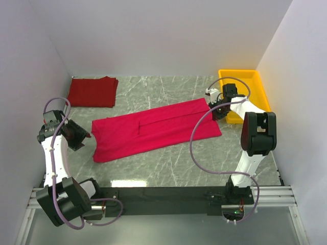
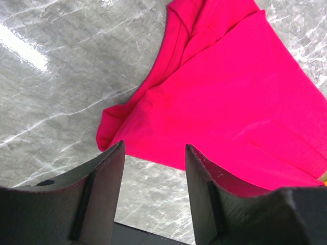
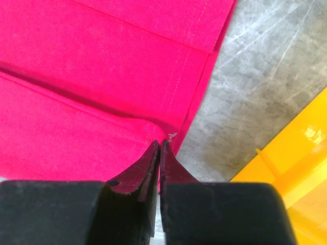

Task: Fold and stack the t-shirts
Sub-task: Fold the tshirt

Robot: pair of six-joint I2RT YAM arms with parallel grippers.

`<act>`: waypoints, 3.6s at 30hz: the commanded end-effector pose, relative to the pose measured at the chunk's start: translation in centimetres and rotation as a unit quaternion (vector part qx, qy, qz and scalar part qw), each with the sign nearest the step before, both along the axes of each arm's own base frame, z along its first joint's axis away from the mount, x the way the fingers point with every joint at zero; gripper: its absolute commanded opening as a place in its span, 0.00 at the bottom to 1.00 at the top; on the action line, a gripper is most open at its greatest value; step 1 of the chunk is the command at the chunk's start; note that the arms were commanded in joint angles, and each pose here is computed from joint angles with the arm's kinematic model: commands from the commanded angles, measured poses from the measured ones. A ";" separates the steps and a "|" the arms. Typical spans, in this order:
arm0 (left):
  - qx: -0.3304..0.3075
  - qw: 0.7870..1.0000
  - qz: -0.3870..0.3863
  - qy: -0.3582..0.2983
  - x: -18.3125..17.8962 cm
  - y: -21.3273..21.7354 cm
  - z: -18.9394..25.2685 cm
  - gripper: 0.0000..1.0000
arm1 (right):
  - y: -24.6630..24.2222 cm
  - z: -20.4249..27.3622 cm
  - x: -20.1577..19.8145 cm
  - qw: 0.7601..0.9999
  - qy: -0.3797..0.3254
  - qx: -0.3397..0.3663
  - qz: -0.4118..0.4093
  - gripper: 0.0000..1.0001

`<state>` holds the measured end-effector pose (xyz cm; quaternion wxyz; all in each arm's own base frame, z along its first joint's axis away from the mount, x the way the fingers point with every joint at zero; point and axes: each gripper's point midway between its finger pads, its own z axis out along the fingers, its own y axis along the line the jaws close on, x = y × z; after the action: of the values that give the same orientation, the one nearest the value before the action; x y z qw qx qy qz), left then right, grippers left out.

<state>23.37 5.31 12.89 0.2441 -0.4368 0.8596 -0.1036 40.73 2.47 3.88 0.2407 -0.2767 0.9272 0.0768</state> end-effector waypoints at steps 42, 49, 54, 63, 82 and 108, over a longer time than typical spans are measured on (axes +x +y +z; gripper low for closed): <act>0.100 0.989 -0.105 0.032 14.9 1.7 -5.0 0.49 | 13.1 12.6 -6.7 0.956 -0.071 0.227 0.172 0.47; 0.085 0.990 -0.107 0.041 15.8 2.7 -6.6 0.51 | 13.0 12.3 -6.8 0.957 -0.067 0.228 0.166 0.47; 0.080 0.987 -0.133 0.049 16.5 2.7 -7.3 0.52 | 13.0 12.0 -7.1 0.958 -0.063 0.229 0.161 0.47; 0.058 0.981 -0.167 0.077 16.2 2.0 -9.8 0.35 | 12.8 11.9 -7.1 0.959 -0.061 0.226 0.158 0.47; 0.195 0.963 -0.185 0.006 20.7 4.3 -3.8 0.01 | 12.6 11.5 -6.4 0.962 -0.053 0.215 0.158 0.47; 0.315 0.905 -0.272 -0.088 31.3 1.1 1.5 0.01 | 12.5 10.2 -4.8 0.966 -0.040 0.207 0.152 0.47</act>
<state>52.30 6.49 12.98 0.3755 -0.0908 0.9201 0.0650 34.43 14.93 12.84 0.2931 -0.3551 0.8362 0.2980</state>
